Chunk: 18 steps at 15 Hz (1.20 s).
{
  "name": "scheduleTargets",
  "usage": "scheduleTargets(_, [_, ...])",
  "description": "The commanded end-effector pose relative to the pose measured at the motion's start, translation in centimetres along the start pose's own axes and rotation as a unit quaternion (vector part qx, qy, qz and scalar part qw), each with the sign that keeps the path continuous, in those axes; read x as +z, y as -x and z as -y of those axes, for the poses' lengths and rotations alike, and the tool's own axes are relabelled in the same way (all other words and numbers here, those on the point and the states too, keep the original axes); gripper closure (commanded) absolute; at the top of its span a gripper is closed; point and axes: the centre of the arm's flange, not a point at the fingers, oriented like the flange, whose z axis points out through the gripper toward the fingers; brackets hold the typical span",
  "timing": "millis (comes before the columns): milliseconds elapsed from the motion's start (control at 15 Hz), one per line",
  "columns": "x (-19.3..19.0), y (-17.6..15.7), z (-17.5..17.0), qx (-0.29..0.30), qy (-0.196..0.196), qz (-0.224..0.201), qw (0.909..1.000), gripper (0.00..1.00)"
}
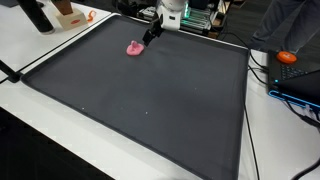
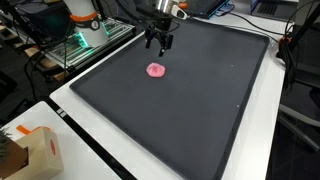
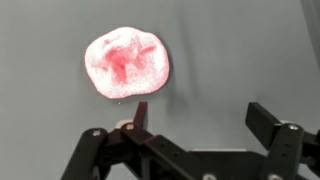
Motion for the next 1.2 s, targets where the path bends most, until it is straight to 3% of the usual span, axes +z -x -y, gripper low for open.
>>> scheduleTargets(0, [-0.1, 0.2, 2.1, -0.050, 0.021, 0.003, 0.9985, 0.00])
scheduleTargets(667, [-0.3, -1.4, 1.0, -0.037, 0.027, -0.011, 0.9989, 0.00])
scheduleTargets(1133, [-0.9, -2.0, -2.3, 0.035, 0.009, -0.018, 0.9992, 0.00])
